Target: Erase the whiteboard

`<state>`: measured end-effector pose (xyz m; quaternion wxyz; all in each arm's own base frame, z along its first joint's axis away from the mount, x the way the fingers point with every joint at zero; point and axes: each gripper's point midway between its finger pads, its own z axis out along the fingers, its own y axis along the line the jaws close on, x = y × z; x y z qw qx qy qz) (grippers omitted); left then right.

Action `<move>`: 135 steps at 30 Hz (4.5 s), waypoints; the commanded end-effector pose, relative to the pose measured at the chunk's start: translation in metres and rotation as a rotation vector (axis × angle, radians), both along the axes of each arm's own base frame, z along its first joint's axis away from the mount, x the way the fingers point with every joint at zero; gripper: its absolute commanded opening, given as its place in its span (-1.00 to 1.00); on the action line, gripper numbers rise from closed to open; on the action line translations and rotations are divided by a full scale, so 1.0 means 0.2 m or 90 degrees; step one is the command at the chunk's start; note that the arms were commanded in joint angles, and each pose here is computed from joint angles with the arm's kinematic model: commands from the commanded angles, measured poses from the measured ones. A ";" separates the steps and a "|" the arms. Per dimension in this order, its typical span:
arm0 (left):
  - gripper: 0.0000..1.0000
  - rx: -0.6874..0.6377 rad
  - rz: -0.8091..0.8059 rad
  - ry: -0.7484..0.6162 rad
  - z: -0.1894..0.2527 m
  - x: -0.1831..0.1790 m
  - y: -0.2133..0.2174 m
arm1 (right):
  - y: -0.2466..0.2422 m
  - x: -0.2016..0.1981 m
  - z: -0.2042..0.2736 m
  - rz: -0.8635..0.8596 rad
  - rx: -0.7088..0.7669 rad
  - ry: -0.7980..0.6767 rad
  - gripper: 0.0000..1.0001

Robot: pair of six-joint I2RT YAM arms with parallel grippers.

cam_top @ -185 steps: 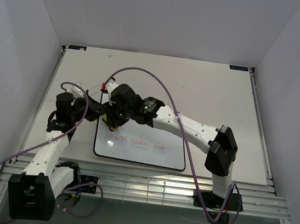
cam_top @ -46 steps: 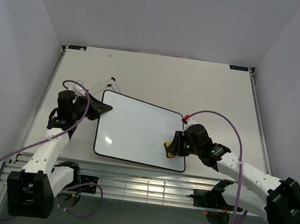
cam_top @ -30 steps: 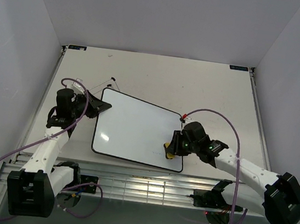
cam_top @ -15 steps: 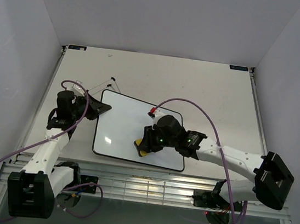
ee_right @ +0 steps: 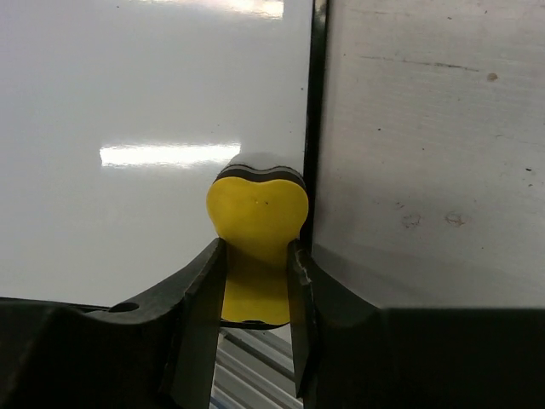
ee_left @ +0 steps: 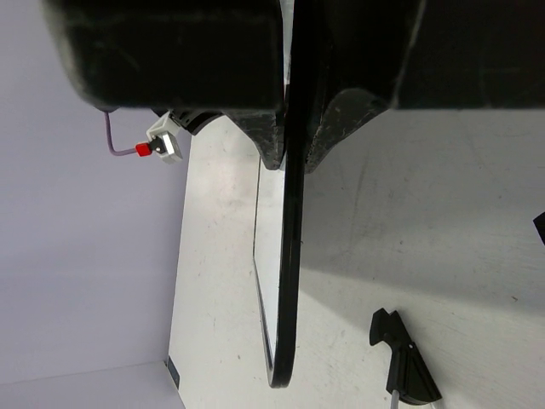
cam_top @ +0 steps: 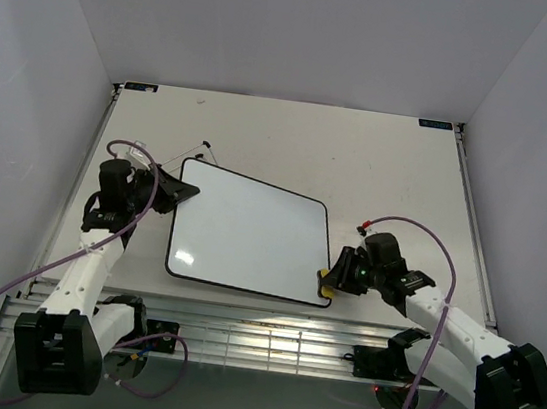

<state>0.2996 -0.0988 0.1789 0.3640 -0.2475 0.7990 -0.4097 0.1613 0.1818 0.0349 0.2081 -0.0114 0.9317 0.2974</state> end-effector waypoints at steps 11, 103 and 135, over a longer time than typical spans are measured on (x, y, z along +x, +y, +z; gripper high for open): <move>-1.00 0.041 0.052 0.037 -0.11 0.00 0.18 | -0.17 0.20 0.11 0.013 -0.125 0.019 -0.57; -1.00 0.074 0.031 -0.594 1.33 0.75 0.50 | -0.13 0.38 0.80 0.057 0.052 -0.317 0.42; -1.00 0.217 -0.072 -0.695 0.94 0.74 0.67 | -0.08 0.32 0.80 0.104 0.067 -0.334 0.50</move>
